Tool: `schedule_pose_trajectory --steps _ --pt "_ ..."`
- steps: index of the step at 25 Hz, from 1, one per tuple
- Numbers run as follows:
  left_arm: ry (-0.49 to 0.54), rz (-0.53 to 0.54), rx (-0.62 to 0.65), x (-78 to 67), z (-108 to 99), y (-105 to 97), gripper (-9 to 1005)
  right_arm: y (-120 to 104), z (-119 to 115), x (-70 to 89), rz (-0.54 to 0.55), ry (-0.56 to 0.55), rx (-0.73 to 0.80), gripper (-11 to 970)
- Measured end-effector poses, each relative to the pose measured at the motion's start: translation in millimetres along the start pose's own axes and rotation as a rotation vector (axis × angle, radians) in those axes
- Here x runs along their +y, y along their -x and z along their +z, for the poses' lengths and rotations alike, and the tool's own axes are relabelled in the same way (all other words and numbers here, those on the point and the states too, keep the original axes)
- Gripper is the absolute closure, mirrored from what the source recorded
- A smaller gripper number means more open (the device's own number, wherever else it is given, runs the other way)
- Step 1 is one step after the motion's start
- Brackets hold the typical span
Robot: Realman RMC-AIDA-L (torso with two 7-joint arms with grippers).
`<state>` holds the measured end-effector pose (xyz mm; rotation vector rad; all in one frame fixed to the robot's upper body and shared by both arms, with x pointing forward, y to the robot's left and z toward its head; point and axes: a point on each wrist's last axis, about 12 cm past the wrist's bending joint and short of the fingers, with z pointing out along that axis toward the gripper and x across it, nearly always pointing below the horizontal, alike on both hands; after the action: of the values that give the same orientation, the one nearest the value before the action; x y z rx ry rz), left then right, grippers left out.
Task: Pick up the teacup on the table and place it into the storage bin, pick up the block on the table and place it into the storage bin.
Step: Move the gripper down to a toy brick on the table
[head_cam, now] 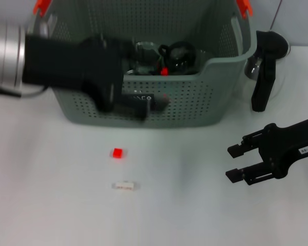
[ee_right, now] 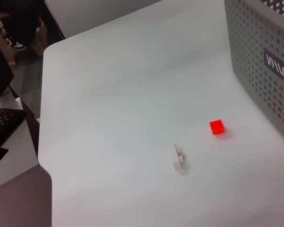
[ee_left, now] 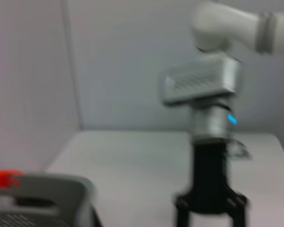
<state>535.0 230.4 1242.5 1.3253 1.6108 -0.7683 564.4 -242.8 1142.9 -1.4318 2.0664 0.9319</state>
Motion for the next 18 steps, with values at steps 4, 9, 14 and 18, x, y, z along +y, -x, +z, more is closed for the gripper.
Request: schedule_pose_trajectory --steps 4,9,14,18 --pt "-0.076 0.065 0.099 -26.9 5.1 -16.4 137 -0.5 0.5 -0.7 0.005 -0.007 -0.002 294" --pt "-0.137 0.050 0.186 -30.8 15.8 -35.6 137 0.8 3.6 -2.7 0.009 -0.011 -0.008 294" --pt "-0.189 0.024 0.305 -24.3 38.7 -58.7 137 1.3 6.9 -4.6 0.017 -0.013 -0.012 294" --pt "-0.218 -0.006 0.372 -16.8 54.6 -70.2 137 2.0 7.1 -5.1 0.021 -0.016 -0.015 294"
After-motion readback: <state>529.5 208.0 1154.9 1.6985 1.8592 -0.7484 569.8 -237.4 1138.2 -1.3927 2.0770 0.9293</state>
